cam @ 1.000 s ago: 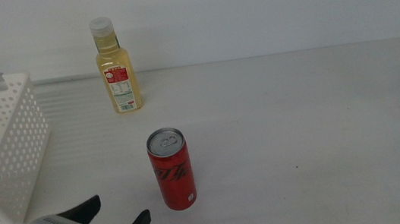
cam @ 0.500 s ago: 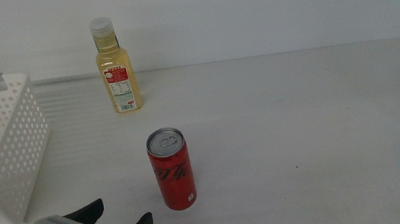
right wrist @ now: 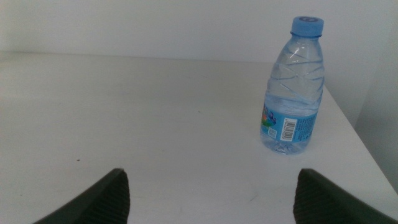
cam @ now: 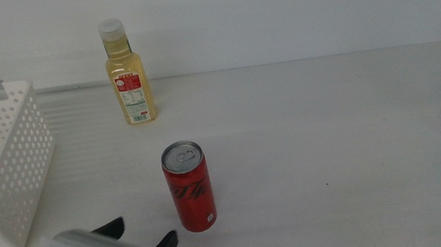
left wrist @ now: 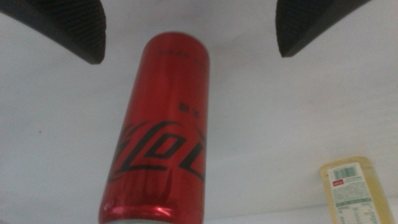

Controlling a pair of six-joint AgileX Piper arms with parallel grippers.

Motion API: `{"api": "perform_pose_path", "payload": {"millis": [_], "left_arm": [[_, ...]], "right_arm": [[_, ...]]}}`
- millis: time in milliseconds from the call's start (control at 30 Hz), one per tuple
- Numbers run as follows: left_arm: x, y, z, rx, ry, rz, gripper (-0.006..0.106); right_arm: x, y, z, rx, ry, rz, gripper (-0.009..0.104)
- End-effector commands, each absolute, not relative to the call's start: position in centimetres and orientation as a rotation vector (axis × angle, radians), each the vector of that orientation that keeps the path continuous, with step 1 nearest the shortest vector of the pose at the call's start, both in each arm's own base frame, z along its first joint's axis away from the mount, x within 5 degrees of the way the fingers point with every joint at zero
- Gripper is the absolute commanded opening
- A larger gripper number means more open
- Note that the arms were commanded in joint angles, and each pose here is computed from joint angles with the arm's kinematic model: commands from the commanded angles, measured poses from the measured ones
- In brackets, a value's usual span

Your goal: Use arms to grab the bottles and put them into the dustbin to the left of the table.

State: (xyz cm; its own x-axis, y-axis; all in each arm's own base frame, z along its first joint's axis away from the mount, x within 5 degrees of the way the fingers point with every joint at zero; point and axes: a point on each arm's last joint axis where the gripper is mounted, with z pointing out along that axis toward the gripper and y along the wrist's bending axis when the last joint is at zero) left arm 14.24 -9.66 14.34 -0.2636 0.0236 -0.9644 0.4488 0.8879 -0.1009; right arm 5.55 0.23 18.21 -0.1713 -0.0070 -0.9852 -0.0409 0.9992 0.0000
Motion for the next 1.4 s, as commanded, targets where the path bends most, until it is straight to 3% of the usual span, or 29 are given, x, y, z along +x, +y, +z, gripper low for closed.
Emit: {"api": "perform_pose_path", "payload": {"millis": [0,600,1367], "left_arm": [[15.4,-10.6,16.3,0.287,1.614,-0.486,0.090],[20.1,-14.5,15.8,0.269,1.598,-0.505,0.090],[24.3,-16.3,15.1,0.305,1.547,-0.543,0.090]], "right_arm": [[5.4,0.2,19.3,-0.046,1.637,0.010,0.079],[5.4,0.2,19.3,-0.046,1.637,0.010,0.079],[5.4,0.2,19.3,-0.046,1.637,0.010,0.079]]}}
